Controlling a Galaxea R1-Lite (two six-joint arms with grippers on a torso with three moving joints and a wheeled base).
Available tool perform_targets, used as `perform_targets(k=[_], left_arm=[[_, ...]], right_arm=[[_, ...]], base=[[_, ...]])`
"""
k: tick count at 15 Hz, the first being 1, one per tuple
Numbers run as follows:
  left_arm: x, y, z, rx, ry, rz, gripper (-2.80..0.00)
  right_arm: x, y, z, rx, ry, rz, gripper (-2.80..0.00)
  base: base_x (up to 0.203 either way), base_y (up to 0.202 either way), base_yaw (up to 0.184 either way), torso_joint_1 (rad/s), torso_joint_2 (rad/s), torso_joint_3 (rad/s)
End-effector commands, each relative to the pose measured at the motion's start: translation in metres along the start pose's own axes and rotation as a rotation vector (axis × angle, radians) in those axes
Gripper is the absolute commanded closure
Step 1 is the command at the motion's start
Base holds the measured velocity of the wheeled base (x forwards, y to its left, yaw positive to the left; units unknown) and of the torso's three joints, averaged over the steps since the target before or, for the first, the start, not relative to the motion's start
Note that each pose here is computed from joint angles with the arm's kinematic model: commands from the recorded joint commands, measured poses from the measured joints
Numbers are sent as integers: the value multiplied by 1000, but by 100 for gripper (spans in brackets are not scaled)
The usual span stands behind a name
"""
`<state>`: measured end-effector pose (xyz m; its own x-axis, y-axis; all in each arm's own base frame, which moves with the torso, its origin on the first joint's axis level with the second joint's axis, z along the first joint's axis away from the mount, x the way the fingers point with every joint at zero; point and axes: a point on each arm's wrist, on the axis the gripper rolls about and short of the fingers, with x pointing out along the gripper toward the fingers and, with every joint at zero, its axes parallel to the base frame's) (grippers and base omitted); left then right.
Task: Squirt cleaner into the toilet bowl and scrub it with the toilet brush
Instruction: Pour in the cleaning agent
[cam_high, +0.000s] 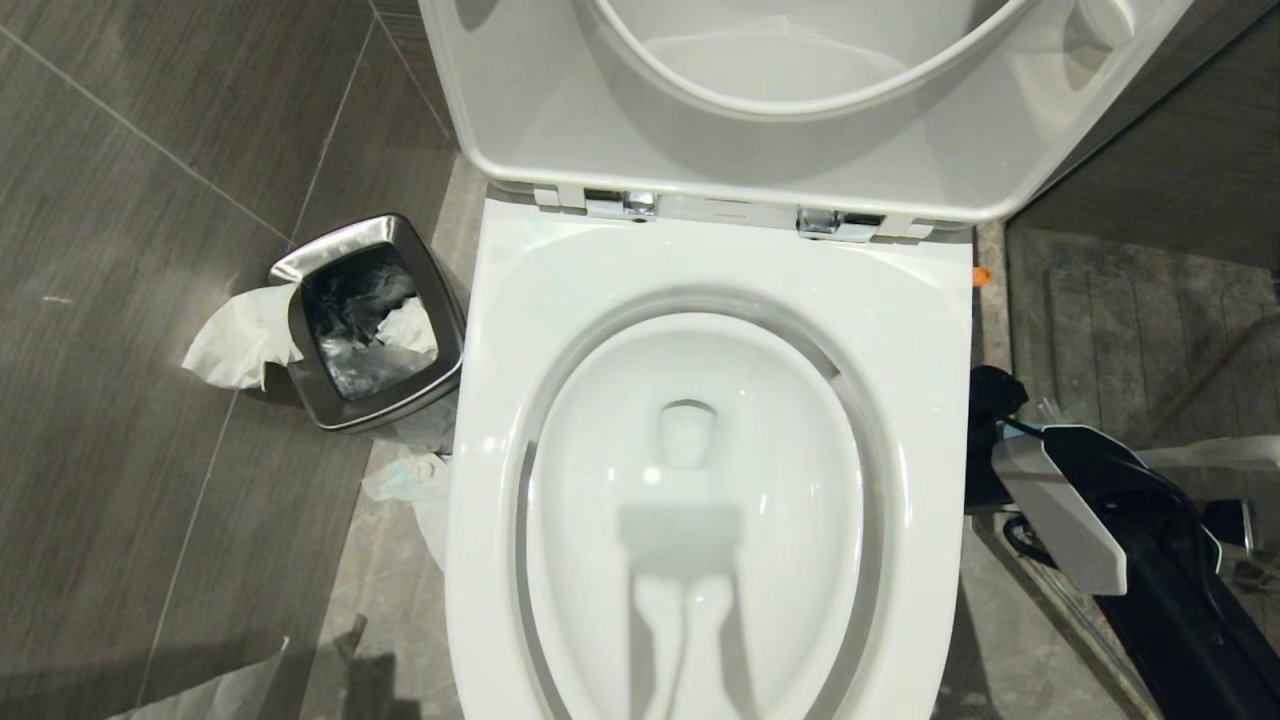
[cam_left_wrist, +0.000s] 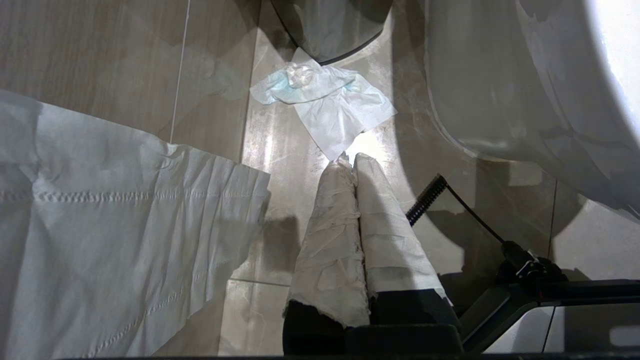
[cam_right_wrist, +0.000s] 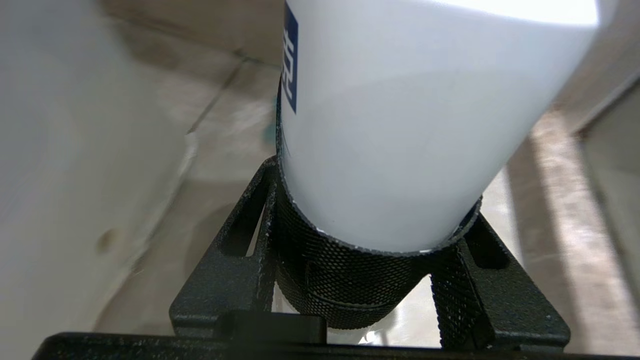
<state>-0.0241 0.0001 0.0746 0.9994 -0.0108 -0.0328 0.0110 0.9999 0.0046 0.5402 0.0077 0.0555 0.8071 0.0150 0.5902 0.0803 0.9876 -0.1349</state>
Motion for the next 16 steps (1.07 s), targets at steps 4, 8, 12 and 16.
perform_targets(k=[4, 8, 12, 16], left_arm=[[0, 0, 0, 0, 2, 0, 0], [0, 0, 0, 0, 1, 0, 0], [0, 0, 0, 0, 1, 0, 0], [0, 0, 0, 0, 1, 0, 0]], right_arm=[[19, -13, 35, -11, -84, -30, 0], [35, -22, 71, -10, -151, -76, 0], [49, -30, 118, -10, -215, -93, 0], [51, -39, 163, -16, -224, -98, 0]], base=[[0, 0, 0, 0, 0, 0], [0, 0, 0, 0, 0, 0], [0, 0, 0, 0, 0, 0], [0, 0, 0, 0, 0, 0]])
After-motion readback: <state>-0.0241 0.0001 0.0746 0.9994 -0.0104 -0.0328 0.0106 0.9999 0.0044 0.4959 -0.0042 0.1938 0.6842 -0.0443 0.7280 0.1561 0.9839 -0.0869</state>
